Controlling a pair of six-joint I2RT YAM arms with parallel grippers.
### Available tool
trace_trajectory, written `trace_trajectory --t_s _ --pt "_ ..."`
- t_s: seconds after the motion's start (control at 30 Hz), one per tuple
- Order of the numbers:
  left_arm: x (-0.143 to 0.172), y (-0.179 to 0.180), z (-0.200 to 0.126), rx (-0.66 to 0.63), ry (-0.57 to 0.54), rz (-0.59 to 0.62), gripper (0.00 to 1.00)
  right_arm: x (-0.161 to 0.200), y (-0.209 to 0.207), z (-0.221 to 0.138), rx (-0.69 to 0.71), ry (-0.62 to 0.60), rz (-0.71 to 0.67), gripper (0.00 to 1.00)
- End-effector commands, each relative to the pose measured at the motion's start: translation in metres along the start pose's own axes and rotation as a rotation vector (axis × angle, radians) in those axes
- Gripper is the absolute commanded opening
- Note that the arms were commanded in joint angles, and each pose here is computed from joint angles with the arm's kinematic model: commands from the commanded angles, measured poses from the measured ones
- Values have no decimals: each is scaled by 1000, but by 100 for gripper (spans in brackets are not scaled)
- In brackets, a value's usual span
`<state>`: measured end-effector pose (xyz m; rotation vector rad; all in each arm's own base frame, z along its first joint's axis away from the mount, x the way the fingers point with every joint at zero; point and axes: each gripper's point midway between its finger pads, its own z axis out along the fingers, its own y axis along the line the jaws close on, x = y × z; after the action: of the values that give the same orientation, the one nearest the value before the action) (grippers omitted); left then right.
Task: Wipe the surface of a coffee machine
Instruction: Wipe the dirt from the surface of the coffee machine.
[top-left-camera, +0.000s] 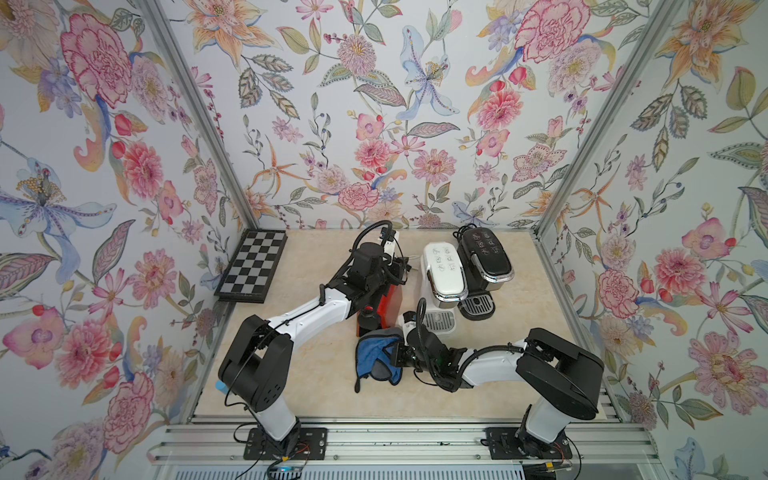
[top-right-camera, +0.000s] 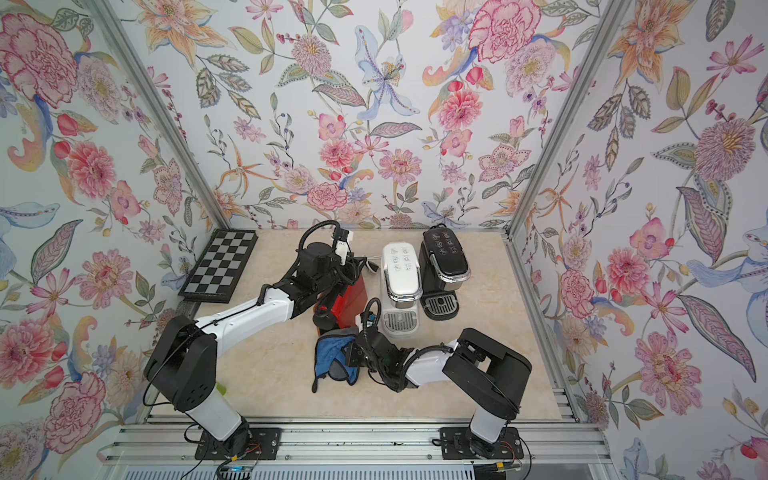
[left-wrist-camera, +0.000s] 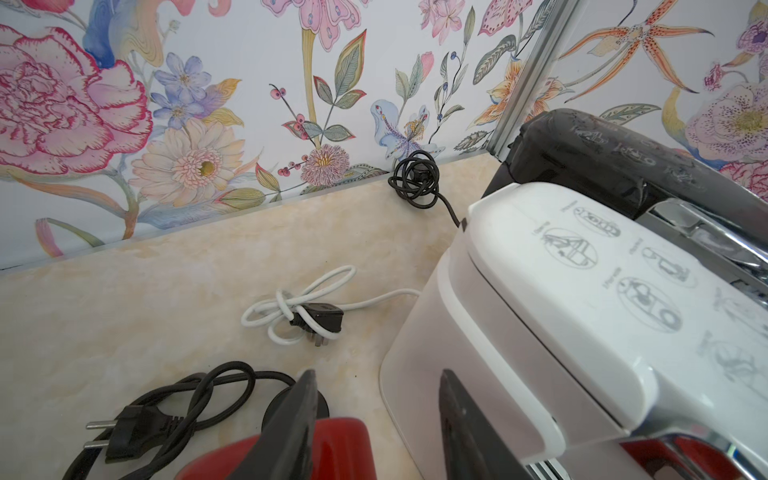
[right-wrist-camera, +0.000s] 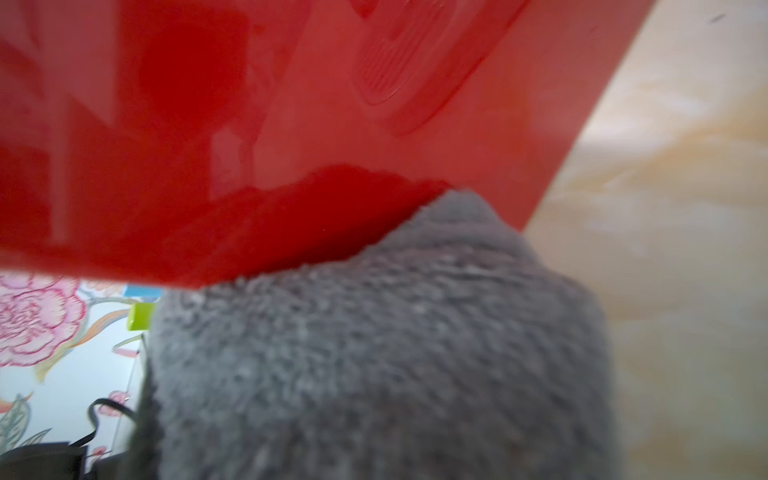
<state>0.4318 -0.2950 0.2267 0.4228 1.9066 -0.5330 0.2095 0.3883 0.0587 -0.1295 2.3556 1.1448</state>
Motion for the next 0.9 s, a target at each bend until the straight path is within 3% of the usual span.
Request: trace_trajectory --t_s 0.0,0.23,0.37,0.57,0.87 --pt "40 20 0 -40 103 -10 47 -15 66 0 -228 -88 107 6" --pt "51 25 -1 -27 99 -40 47 -5 73 13 -203 -145 184 2" --pt "56 23 -4 -15 105 -50 47 -17 69 18 -225 -260 245 0" --pt "60 22 -11 -9 99 -56 47 -50 60 -8 -155 -472 225 0" --pt "72 22 -15 1 105 -80 46 -75 70 -26 -241 -660 225 0"
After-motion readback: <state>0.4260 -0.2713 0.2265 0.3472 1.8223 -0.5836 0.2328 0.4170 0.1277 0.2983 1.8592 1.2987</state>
